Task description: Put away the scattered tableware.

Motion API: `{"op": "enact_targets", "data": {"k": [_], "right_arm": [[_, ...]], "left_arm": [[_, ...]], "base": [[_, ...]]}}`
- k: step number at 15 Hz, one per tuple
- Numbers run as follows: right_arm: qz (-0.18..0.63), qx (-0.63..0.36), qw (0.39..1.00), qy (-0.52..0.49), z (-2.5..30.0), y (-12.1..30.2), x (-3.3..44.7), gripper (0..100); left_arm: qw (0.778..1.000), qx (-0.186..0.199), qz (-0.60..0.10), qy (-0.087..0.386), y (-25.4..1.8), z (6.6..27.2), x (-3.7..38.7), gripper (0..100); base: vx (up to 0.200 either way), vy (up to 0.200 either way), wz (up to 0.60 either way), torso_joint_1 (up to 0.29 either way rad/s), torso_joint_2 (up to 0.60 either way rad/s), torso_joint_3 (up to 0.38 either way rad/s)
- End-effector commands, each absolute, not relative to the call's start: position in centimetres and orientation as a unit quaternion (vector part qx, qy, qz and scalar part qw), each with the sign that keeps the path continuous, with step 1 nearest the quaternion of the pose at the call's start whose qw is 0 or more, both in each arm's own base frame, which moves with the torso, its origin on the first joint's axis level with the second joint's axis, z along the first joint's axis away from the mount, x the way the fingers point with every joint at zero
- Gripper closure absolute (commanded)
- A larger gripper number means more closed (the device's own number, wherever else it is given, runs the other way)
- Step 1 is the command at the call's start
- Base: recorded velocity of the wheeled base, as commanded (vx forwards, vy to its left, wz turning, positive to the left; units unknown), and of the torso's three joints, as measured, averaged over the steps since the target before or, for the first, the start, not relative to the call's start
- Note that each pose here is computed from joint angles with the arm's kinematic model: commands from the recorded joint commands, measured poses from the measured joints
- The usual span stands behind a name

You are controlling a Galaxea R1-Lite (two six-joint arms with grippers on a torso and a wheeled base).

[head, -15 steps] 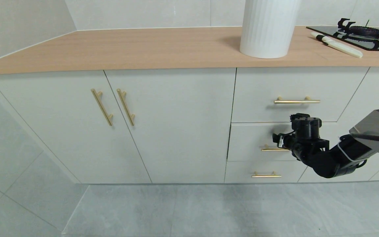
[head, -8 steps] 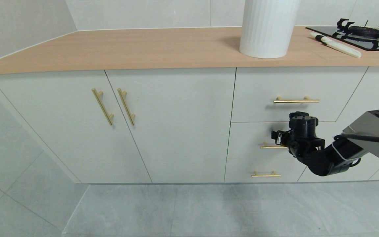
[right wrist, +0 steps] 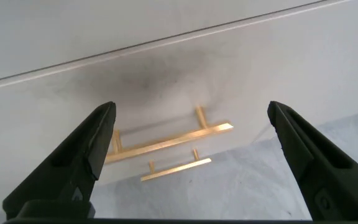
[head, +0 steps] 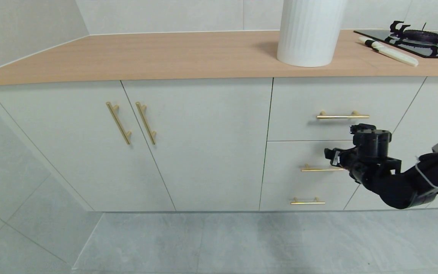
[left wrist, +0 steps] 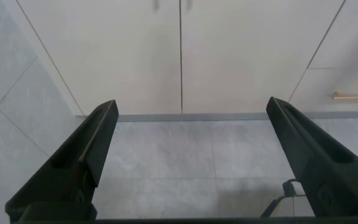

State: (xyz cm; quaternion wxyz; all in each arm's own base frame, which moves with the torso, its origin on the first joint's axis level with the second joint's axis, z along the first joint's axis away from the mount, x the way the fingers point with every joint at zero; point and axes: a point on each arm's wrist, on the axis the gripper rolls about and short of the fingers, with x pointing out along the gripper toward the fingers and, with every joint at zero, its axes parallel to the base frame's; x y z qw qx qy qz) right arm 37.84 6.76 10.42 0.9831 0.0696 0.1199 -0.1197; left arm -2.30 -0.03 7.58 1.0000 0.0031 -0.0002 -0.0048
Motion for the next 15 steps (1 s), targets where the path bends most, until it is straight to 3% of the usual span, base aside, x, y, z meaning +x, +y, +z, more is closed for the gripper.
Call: {"op": "enact_targets", "data": {"k": [1, 5, 10, 15], "right_arm": [[-0.101, 0.076, 0.987, 0.097, 14.4, 6.6, 32.3, 0], [-0.092, 0.08, 0.991, 0.055, 17.7, 5.7, 24.2, 0], [-0.119, -0.001, 0.988, -0.1, 23.5, 1.7, 10.5, 0], [-0.203, -0.066, 0.972, -0.095, 23.1, -1.1, -1.1, 0]], "left_arm": [[1.0, 0.003, -0.005, 0.0, 0.0, 7.6, -2.3, 0], [1.0, 0.003, -0.005, 0.0, 0.0, 7.6, -2.3, 0], [1.0, 0.003, -0.005, 0.0, 0.0, 7.6, -2.3, 0], [1.0, 0.003, -0.005, 0.0, 0.0, 7.6, -2.3, 0]], "base": [[0.0, 0.0, 0.0, 0.0, 0.0, 0.0], [0.0, 0.0, 0.0, 0.0, 0.0, 0.0], [0.0, 0.0, 0.0, 0.0, 0.0, 0.0], [0.0, 0.0, 0.0, 0.0, 0.0, 0.0]]}}
